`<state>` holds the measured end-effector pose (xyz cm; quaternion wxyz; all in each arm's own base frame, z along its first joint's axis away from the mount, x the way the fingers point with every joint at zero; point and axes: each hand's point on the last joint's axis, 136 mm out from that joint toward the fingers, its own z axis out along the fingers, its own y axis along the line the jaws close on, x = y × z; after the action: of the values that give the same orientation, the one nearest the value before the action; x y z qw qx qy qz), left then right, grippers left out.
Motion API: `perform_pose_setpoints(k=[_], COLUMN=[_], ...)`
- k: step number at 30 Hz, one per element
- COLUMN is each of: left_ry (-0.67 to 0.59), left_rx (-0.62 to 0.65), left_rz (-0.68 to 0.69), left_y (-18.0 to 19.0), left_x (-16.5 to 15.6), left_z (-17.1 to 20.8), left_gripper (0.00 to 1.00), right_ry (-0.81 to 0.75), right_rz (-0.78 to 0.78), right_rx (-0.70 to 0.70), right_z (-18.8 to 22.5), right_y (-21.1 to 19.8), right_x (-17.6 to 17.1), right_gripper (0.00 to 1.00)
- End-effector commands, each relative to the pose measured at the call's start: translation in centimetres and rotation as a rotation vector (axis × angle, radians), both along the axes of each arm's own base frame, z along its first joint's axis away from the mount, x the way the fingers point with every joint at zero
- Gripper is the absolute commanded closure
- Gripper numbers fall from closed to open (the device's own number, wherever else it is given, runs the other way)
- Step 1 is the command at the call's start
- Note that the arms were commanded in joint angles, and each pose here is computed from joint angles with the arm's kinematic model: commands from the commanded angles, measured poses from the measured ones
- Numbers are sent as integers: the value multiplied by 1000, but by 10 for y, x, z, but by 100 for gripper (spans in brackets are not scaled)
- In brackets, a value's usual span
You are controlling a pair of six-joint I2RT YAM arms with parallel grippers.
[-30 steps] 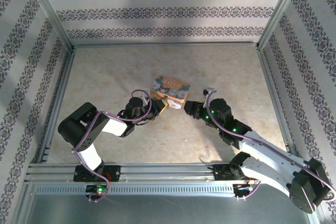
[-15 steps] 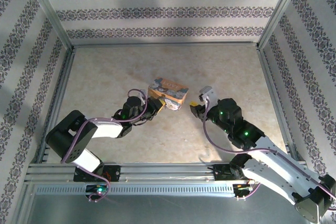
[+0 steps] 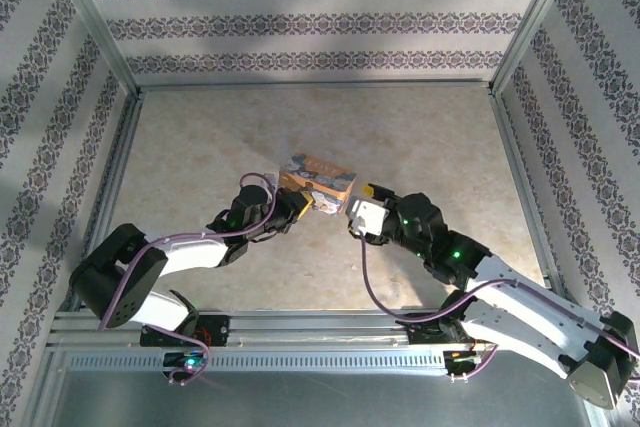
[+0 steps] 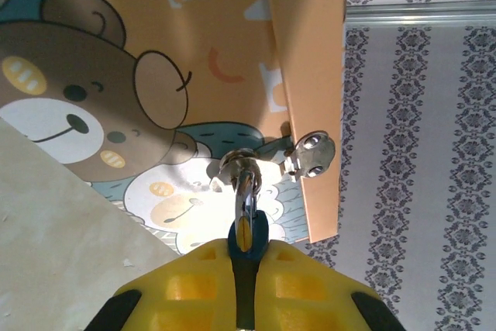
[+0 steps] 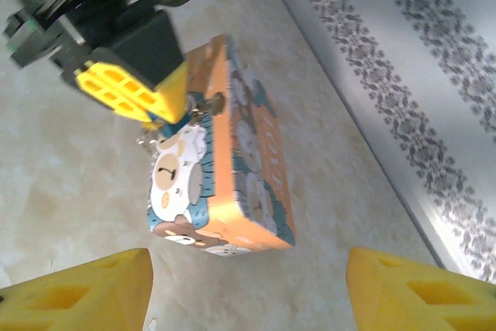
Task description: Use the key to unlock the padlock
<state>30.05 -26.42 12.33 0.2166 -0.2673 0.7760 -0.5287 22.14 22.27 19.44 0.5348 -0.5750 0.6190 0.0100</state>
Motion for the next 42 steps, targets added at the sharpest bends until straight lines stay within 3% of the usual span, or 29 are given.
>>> perform_pose_setpoints(k=[1,13,42], left_ry=[-11,8,28], left_rx=[-21,-71,-92], left_rz=[11,20,24], left_y=[-2,-8,-12], left_x=[-2,-2,-2], left_z=[14,25,26], left_gripper=[98,99,100], right_ry=[-82,-54,-60], right_rz=[88,125,132], right_rx=[-112,-98,-101], right_z=[-6,-29,-50], right_y=[15,60,87], right_x=[-2,13,27], right_gripper=[34,52,70])
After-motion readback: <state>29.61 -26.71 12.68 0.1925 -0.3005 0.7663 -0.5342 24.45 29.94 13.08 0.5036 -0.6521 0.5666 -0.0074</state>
